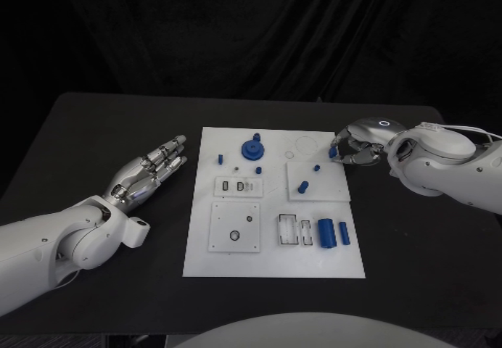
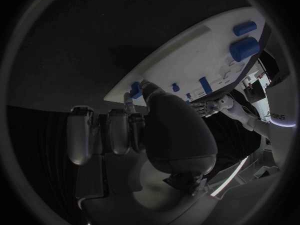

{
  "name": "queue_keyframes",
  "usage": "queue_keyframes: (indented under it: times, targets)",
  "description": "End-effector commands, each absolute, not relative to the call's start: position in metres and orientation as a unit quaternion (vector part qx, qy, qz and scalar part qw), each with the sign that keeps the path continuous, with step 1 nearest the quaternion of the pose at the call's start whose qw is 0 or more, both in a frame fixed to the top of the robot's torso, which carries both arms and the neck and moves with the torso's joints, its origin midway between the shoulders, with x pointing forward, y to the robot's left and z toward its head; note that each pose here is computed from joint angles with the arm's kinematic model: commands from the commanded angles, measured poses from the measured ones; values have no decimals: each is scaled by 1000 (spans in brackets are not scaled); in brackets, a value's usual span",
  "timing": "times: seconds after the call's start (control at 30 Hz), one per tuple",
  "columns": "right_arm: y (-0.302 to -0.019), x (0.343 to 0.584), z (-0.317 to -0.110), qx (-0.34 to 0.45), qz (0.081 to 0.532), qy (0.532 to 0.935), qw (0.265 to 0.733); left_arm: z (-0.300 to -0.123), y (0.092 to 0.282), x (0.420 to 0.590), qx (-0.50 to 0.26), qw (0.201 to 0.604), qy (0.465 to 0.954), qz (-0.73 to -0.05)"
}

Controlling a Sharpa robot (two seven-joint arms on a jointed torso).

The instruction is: Assemble the parts on the task board

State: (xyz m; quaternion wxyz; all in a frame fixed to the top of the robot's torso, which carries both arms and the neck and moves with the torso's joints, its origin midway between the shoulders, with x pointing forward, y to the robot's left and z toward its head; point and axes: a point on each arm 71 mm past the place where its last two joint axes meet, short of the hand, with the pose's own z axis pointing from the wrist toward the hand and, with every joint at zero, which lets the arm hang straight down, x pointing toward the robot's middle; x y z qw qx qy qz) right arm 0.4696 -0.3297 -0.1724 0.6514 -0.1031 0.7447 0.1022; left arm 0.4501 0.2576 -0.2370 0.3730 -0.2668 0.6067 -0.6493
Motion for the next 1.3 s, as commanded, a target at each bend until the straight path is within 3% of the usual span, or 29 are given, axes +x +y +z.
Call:
queue_keyframes:
  times: [0.03, 0.9, 1.3]
  targets:
    - [-331, 470, -176, -98, 92, 751, 646, -228, 256, 448, -244, 382, 564, -691]
    - [-326, 475, -181, -100, 93, 750, 647, -229, 255, 449, -245, 376, 568, -690]
    - [-323, 473, -177, -97, 116, 729, 667, -230, 256, 450, -246, 375, 569, -689]
